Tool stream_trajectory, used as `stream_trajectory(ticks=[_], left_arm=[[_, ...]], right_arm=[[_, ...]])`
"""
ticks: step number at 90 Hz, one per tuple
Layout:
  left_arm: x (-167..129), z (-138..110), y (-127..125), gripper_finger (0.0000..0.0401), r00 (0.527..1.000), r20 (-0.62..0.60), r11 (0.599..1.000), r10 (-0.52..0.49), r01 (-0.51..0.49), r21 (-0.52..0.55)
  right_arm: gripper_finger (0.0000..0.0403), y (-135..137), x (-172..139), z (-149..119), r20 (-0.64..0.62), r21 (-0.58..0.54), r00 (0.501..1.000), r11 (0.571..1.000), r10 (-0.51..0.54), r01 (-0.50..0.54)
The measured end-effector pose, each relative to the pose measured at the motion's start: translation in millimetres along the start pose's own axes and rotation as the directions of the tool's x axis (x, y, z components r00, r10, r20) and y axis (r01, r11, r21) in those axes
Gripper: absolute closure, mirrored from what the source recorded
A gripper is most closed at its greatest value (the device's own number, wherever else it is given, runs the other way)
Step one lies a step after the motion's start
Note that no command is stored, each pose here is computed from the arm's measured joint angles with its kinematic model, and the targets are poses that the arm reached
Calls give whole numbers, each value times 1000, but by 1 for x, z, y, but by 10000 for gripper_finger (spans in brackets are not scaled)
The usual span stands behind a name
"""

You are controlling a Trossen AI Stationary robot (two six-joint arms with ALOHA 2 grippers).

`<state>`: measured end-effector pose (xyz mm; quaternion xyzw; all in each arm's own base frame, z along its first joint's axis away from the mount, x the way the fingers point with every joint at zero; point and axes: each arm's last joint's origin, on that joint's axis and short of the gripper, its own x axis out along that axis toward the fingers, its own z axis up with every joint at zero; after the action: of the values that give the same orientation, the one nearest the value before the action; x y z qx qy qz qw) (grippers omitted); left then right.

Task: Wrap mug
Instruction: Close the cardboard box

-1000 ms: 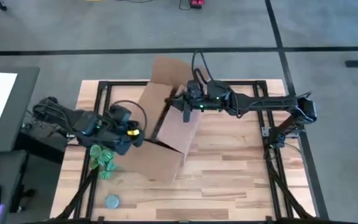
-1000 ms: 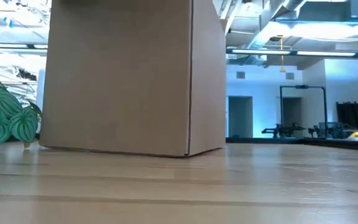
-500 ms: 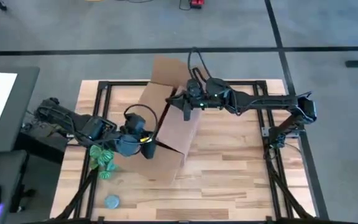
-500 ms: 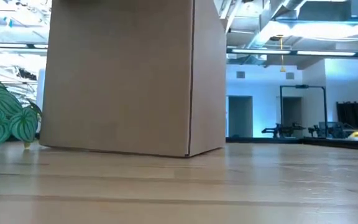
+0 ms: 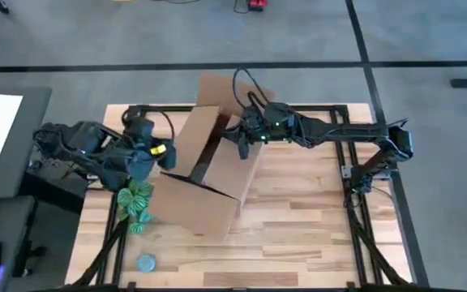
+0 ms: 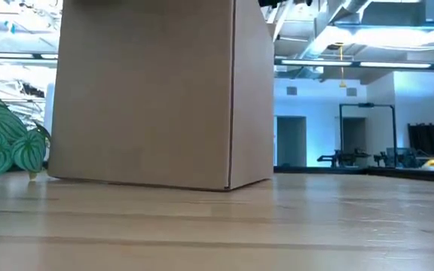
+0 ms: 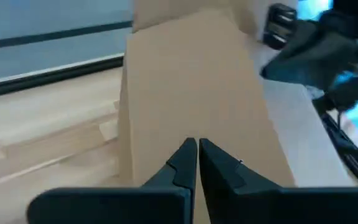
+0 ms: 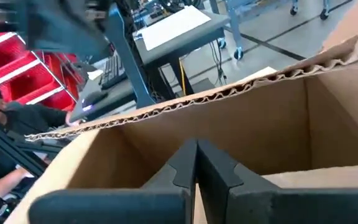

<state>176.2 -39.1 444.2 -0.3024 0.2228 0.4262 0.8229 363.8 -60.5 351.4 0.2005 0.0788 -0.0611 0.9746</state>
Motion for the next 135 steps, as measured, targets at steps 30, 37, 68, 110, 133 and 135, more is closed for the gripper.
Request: stream_trajectory(ticks=[30, 37, 68, 110, 133, 135], left_arm=[[75, -18, 34, 401, 918, -231, 945, 322, -298, 135], [82, -22, 36, 401, 904, -267, 941, 333, -299, 161], [81, -36, 12, 401, 923, -370, 989, 100, -51, 141], [71, -60, -5, 401, 916, -397, 993, 62, -18, 113], [85, -79, -25, 401, 902, -424, 986, 85, -15, 165], [86, -81, -26, 401, 899, -430, 985, 89, -16, 172]], right_arm=[[403, 4, 0, -1, -4, -5, 1000, 1000, 15, -15], [403, 5, 0, -2, -10, -5, 1000, 1000, 24, -24], [403, 21, -1, -5, -18, -138, 997, 987, 81, -83], [403, 36, -17, 8, 28, -149, 977, 968, 210, -203], [403, 29, -10, 3, 6, -149, 983, 972, 183, -180], [403, 26, -8, 2, -2, -147, 985, 974, 175, -174]])
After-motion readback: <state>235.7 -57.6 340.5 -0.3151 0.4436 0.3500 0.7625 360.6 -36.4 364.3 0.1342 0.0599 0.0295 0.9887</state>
